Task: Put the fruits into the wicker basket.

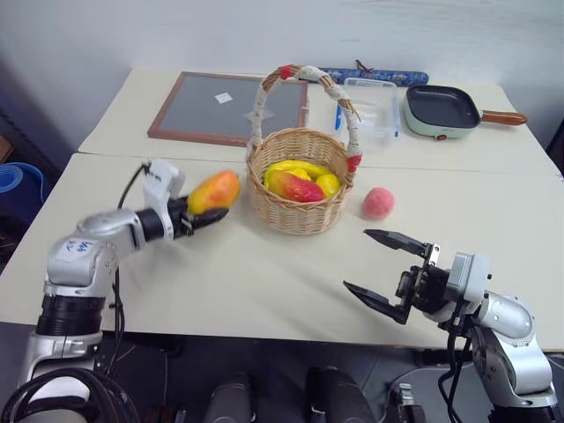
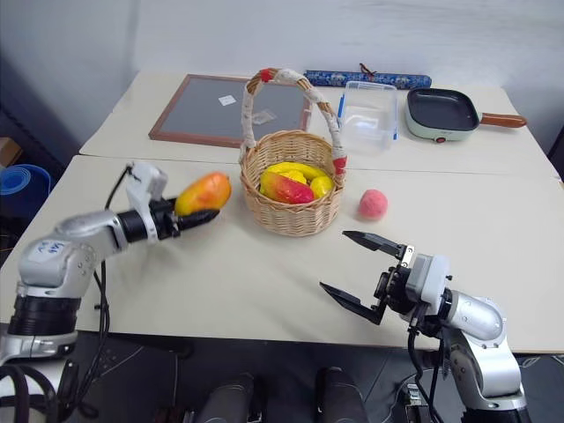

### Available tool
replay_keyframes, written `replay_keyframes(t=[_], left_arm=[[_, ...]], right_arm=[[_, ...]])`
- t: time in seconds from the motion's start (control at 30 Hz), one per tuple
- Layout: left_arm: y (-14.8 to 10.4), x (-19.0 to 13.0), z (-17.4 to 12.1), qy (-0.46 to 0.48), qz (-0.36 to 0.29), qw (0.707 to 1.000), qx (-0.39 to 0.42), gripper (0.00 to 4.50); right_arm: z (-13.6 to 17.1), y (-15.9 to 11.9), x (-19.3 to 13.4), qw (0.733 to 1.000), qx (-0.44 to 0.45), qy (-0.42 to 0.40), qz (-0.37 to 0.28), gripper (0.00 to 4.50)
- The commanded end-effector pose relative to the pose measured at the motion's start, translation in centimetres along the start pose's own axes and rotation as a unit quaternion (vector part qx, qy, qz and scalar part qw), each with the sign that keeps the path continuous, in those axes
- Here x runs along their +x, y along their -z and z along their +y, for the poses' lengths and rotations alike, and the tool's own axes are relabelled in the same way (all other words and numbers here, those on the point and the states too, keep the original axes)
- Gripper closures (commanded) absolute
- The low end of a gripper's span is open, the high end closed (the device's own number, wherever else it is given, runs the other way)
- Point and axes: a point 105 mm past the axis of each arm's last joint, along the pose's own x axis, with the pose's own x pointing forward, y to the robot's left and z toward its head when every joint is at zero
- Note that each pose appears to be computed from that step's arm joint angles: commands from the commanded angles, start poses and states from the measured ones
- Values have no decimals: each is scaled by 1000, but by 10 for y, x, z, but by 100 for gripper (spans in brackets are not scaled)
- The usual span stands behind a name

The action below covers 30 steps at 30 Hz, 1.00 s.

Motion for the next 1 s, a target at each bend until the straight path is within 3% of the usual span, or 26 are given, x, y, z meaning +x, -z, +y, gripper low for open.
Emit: replay_keyframes(t=[0.03, 0.17, 0.33, 0.43, 0.63, 0.77, 0.83, 0.87, 1.0], left_arm=[[-41, 25, -11, 26, -45, 997, 52, 169], [-38, 70, -22, 63, -28, 997, 30, 169], [-53, 96, -14, 38, -71, 997, 12, 24], [-58, 95, -4, 16, -89, 996, 24, 5], [-59, 37, 8, 10, -133, 988, 79, 5], [-35, -9, 11, 23, -108, 984, 138, 5], [-27, -35, 3, 60, -124, 977, 161, 5], [-11, -50, 0, 74, -102, 976, 178, 5], [15, -76, -9, 102, -53, 974, 194, 5]], right_arm=[[-9, -7, -5, 999, -24, 29, 0, 0], [-19, -21, 3, 996, -9, 79, -35, 0], [-16, -26, 10, 995, -4, 90, -32, 0], [-16, -20, 2, 994, -3, 112, -6, 0], [-24, -11, -40, 981, -6, 184, 55, 0], [-28, 0, -91, 967, -11, 231, 110, 0], [-28, 11, -116, 955, -10, 260, 141, 0], [-26, 18, -129, 949, -9, 270, 162, 0], [-24, 28, -146, 942, -12, 274, 194, 0]])
